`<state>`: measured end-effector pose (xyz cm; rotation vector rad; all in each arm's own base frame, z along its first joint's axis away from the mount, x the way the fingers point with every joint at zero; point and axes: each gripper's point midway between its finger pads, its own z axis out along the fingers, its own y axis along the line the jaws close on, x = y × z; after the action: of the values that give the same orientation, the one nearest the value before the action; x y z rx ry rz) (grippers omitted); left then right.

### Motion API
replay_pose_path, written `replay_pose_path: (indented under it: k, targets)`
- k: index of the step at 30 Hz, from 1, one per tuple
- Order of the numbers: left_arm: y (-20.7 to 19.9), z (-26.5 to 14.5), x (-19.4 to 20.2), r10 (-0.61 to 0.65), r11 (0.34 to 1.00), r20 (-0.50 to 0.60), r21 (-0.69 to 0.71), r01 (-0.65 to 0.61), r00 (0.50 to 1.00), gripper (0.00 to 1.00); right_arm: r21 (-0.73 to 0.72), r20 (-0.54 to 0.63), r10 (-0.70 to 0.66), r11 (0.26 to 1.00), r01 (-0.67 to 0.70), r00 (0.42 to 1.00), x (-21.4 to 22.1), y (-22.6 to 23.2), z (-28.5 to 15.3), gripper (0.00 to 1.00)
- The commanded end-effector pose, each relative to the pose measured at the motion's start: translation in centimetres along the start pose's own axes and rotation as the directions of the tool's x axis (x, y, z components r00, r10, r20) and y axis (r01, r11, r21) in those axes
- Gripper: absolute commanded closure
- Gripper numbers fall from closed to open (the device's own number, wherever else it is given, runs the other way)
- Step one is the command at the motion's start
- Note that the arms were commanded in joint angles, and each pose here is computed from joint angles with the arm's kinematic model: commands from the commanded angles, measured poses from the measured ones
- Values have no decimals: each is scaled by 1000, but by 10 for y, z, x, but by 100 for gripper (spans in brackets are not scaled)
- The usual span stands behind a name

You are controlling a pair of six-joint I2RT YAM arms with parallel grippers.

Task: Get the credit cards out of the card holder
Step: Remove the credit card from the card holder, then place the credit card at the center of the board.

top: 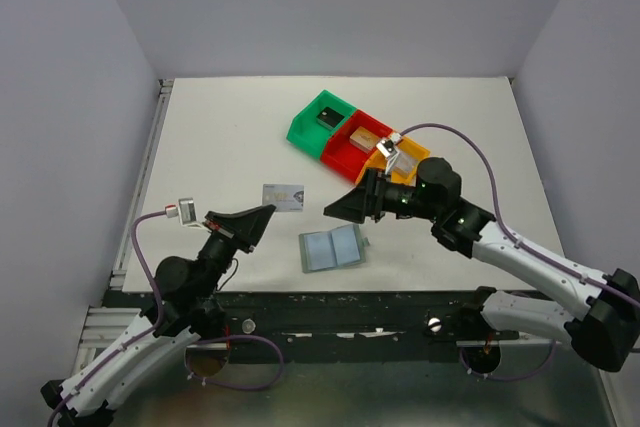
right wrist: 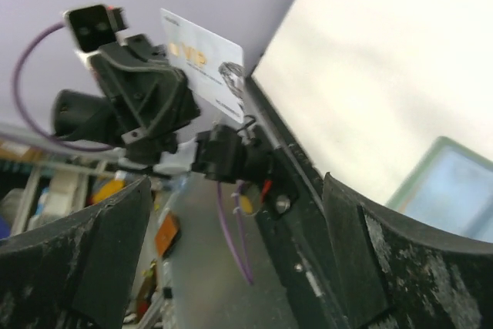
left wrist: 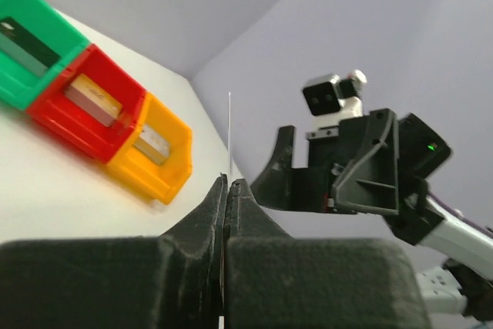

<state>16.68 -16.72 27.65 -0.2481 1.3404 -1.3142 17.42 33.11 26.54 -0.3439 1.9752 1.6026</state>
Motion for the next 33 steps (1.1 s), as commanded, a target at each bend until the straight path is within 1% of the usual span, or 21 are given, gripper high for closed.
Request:
replay_pose_path:
  k: [1,4,6,7,9,11,12,13,15,16,17,19,24,29,33]
  targets:
    - [34,4,-8,159,956,-62,-241,-169,985,100,243,63,-90,967,73,994,-14,-26,-32,1]
    - [47,15,-10,198,916,-119,-330,-227,973,100,326,88,-153,938,117,984,-20,-30,-52,0]
    - [61,22,-13,191,889,-150,-393,-236,970,100,345,93,-185,928,143,978,-20,-29,-63,0]
    - [67,27,-19,170,880,-156,-419,-221,973,100,348,89,-191,925,149,977,-18,-29,-66,0]
    - [91,33,-24,89,868,-170,-470,-160,982,100,350,74,-196,923,159,978,-11,-31,-70,1]
    - [110,40,-37,16,865,-145,-494,-86,989,100,340,59,-192,926,161,980,-4,-33,-73,0]
    - [123,41,-44,-7,851,-123,-522,-59,992,100,342,50,-188,926,160,981,1,-35,-75,1]
    - [130,44,-48,-22,849,-129,-526,-50,991,100,339,42,-184,927,159,982,5,-37,-76,1]
    - [155,46,-54,-44,810,-138,-585,-45,989,100,340,28,-172,928,152,985,15,-44,-78,2]
    - [161,50,-59,-50,811,-133,-584,-37,990,100,340,21,-167,928,150,986,19,-47,-79,2]
    - [168,55,-58,-82,816,-143,-578,-16,986,100,337,11,-162,930,149,987,23,-49,-79,3]
    - [178,66,-71,-114,834,-110,-550,35,987,100,338,-3,-158,929,150,987,30,-53,-81,3]
    - [197,93,-86,-161,882,-137,-464,81,977,100,345,-1,-162,926,152,987,37,-59,-86,3]
    - [233,100,-107,-198,878,-126,-464,119,972,100,343,-21,-157,927,154,987,43,-63,-86,3]
    - [264,94,-115,-198,842,-134,-530,98,971,100,350,-33,-156,923,157,987,46,-67,-86,3]
